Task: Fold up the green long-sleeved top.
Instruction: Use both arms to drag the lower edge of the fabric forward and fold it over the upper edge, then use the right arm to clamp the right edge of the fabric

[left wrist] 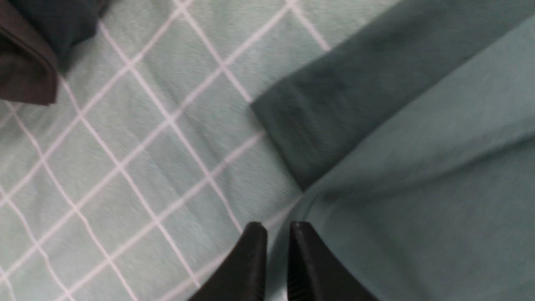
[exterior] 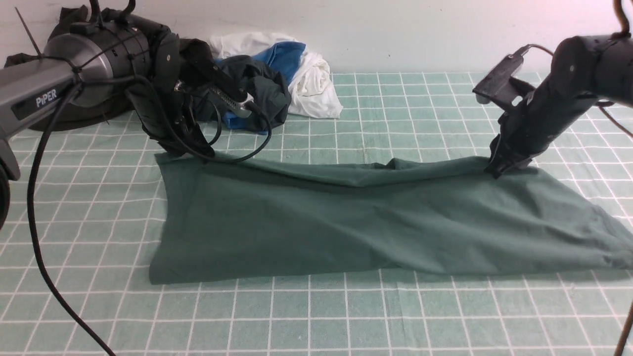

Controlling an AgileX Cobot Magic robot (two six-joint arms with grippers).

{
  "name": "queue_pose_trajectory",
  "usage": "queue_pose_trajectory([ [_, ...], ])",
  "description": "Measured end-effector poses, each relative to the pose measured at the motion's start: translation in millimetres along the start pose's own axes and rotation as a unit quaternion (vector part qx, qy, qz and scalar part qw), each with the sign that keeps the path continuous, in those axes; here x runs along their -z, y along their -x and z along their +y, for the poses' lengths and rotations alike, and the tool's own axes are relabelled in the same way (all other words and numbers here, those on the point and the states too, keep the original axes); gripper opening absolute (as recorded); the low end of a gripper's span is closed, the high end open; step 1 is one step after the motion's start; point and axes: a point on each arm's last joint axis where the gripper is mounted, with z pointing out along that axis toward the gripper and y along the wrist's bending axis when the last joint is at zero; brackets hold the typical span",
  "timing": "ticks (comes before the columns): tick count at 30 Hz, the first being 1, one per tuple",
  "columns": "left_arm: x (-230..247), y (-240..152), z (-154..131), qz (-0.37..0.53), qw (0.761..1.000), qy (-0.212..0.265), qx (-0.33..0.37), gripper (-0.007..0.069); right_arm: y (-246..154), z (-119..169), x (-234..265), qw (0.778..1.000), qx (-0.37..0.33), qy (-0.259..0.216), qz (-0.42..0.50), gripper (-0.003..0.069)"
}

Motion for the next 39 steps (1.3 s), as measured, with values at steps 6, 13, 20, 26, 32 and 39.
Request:
queue_pose_trajectory([
  [6, -5.4, 2.2, 13.9, -0.024, 0.996, 0.023, 0.082, 0.0255, 7.2, -14.2, 9.0, 0.99, -0.136, -0.047, -0.007, 0.0394],
  [13, 6.7, 4.4, 13.5, 0.012, 0.987, 0.014, 0.16, 0.0321, 19.1, 24.0, 21.4, 0.977, -0.203, 0.043, 0.037, 0.0437],
  [20, 13.8, 5.1, -2.2, 0.053, 0.987, -0.003, 0.151, 0.0172, 51.8, 95.5, -20.2, 0.98, -0.156, 0.121, 0.003, 0.0439],
  [26, 21.9, 3.5, -9.5, 0.079, 0.988, -0.018, 0.133, 0.0022, 65.9, 93.1, -52.1, 0.965, -0.23, 0.086, -0.093, 0.0439],
  [32, 23.8, 3.0, -14.3, 0.087, 0.987, -0.042, 0.125, -0.0003, 59.1, 36.0, -39.4, 0.936, -0.326, 0.042, -0.128, 0.0439],
  [39, 22.1, -1.7, -30.1, 0.11, 0.979, -0.115, 0.124, -0.0003, 17.0, -29.1, 36.9, 0.95, -0.311, -0.02, -0.031, 0.044],
])
